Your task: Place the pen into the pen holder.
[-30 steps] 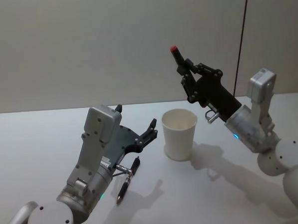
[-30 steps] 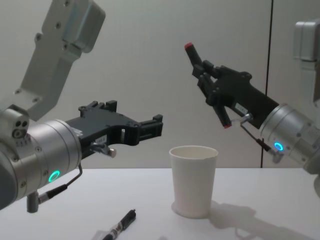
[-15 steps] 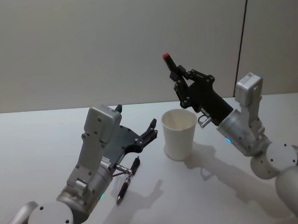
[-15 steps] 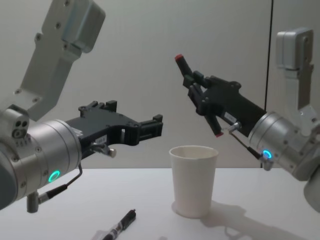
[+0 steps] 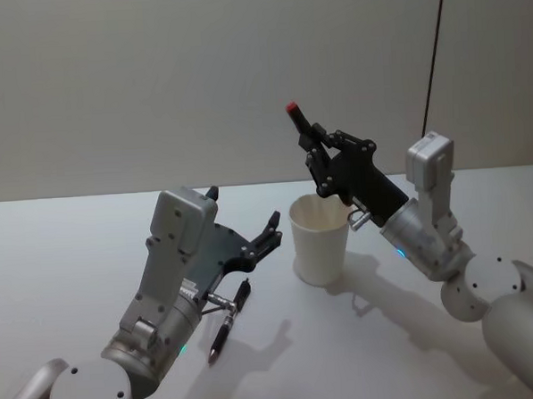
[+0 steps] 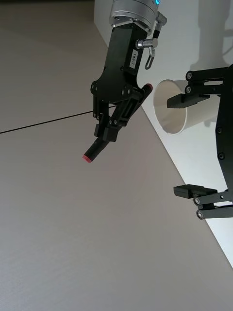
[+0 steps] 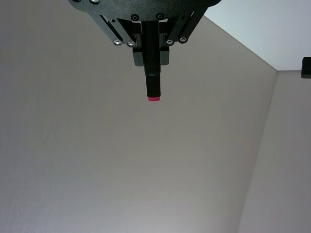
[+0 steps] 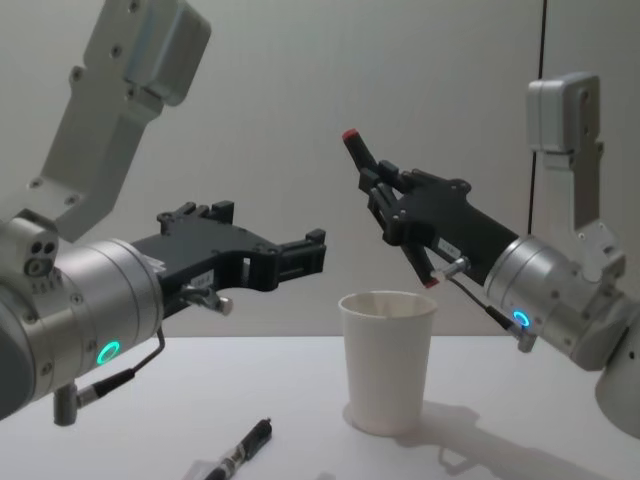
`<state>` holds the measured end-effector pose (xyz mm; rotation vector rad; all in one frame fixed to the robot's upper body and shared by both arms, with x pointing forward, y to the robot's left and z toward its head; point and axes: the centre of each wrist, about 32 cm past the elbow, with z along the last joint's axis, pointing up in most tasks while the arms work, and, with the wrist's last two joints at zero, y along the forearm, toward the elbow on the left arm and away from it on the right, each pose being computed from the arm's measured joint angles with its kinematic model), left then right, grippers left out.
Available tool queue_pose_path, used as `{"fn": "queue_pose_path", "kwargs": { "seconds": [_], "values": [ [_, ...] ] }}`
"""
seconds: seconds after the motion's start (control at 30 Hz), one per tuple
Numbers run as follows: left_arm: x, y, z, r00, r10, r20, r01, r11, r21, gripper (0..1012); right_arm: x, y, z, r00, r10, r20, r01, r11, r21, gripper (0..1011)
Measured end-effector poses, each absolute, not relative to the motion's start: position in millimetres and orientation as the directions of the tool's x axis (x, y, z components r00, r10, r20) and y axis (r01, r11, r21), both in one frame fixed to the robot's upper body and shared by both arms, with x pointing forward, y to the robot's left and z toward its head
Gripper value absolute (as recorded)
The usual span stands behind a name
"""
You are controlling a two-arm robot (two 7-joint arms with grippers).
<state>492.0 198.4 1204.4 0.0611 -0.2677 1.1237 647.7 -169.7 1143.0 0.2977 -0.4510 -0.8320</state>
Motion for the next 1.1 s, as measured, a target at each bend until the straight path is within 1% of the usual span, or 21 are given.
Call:
{"fn": "queue_pose_path", "kwargs": {
  "seconds": [0.67,0.73,0.8,0.87,1.03,1.1],
  "values": [
    [492.0,198.4,1204.4,0.404,0.882,0.242,-0.897,0.434,-0.086,1000,649.0,-169.4,1139.2,0.585,-0.769,0.258,0.664,0.637,0.392,176],
    [492.0,198.4,1204.4,0.404,0.882,0.242,-0.897,0.434,-0.086,1000,648.9,-169.5,1138.9,0.585,-0.769,0.258,0.665,0.636,0.391,207],
    [492.0,198.4,1204.4,0.404,0.882,0.242,-0.897,0.434,-0.086,1000,648.8,-169.5,1138.5,0.585,-0.77,0.256,0.667,0.636,0.388,280],
    [492.0,198.4,1204.4,0.404,0.882,0.242,-0.897,0.434,-0.086,1000,648.8,-169.6,1138.4,0.584,-0.77,0.256,0.668,0.636,0.387,317],
    [492.0,198.4,1204.4,0.404,0.882,0.242,-0.897,0.434,-0.086,1000,648.3,-169.6,1137.6,0.584,-0.771,0.254,0.67,0.635,0.384,494],
    [492.0,198.4,1204.4,0.404,0.882,0.243,-0.897,0.434,-0.086,1000,647.9,-169.5,1137.1,0.584,-0.771,0.254,0.671,0.634,0.384,527]
  ]
}}
